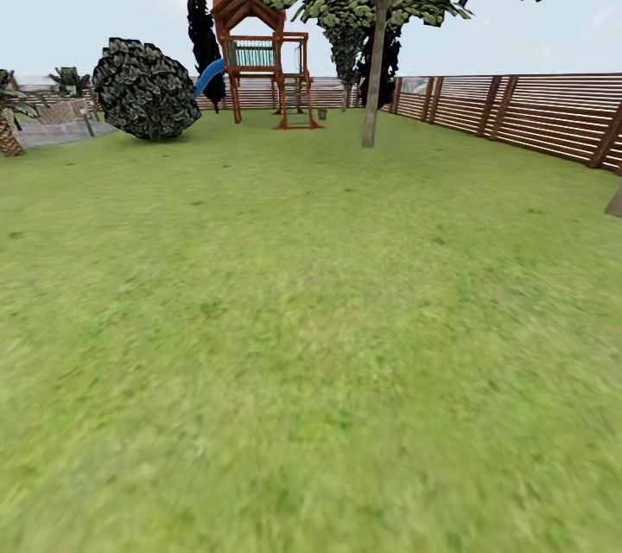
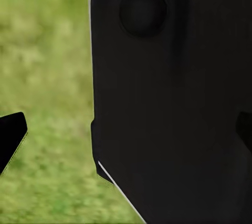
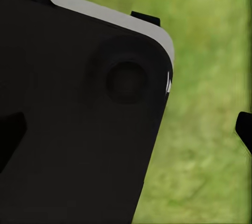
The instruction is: Take the three Easter eggs out of the wicker basket on the lawn in the garden, then place them on the lawn next to a single tree (choose any tree) so that all three eggs are next to the same tree and none are left in the basket.
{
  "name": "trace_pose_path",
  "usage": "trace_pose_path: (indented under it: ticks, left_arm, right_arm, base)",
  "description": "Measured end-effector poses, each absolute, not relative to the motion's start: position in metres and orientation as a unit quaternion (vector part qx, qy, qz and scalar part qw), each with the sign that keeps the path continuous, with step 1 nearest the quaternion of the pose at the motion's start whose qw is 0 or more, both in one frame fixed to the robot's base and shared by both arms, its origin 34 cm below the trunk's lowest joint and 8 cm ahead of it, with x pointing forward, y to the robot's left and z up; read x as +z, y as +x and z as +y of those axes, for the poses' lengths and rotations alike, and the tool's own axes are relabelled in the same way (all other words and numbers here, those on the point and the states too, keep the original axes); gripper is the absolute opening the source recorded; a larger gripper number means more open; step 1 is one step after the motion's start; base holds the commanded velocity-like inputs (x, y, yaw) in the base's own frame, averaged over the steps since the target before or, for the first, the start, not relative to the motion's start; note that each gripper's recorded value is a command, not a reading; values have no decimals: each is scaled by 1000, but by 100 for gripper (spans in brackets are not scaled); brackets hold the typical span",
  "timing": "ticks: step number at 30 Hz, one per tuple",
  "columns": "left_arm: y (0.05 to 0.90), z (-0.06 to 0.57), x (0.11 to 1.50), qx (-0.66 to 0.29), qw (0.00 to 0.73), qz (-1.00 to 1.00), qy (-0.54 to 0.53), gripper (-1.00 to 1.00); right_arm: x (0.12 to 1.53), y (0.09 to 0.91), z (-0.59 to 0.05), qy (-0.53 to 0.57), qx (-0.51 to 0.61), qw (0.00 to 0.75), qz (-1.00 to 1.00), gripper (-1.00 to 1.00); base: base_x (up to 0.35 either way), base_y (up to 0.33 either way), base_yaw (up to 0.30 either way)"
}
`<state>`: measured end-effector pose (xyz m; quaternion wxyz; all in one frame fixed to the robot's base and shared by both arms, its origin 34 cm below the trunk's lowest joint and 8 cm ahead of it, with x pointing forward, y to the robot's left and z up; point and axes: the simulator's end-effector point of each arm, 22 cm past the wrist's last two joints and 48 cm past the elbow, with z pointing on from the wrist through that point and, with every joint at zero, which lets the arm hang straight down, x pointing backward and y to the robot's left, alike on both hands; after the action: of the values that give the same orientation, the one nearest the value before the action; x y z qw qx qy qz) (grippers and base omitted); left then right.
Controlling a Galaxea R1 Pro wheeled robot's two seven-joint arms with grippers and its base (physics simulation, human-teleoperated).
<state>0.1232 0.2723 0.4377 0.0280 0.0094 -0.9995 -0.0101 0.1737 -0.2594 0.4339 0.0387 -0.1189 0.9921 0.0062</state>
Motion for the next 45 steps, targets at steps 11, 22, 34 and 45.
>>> trace_pose_path:
  ticks: [11,22,34,45]
  left_arm:
    - [123,272,438,-10,28,-1000,10,100]
    - [123,271,438,-9,28,-1000,10,100]
    - [123,270,438,-9,28,-1000,9,100]
    - [123,270,438,-9,28,-1000,9,100]
  right_arm:
    - [434,174,-259,-119,6,39,992,100]
    - [434,174,-260,-119,6,39,992,100]
    - [434,174,-260,-119,6,39,992,100]
    - [434,174,-260,-122,6,38,992,100]
  base:
    - [342,0,0]
    - [342,0,0]
    - [342,0,0]
    - [342,0,0]
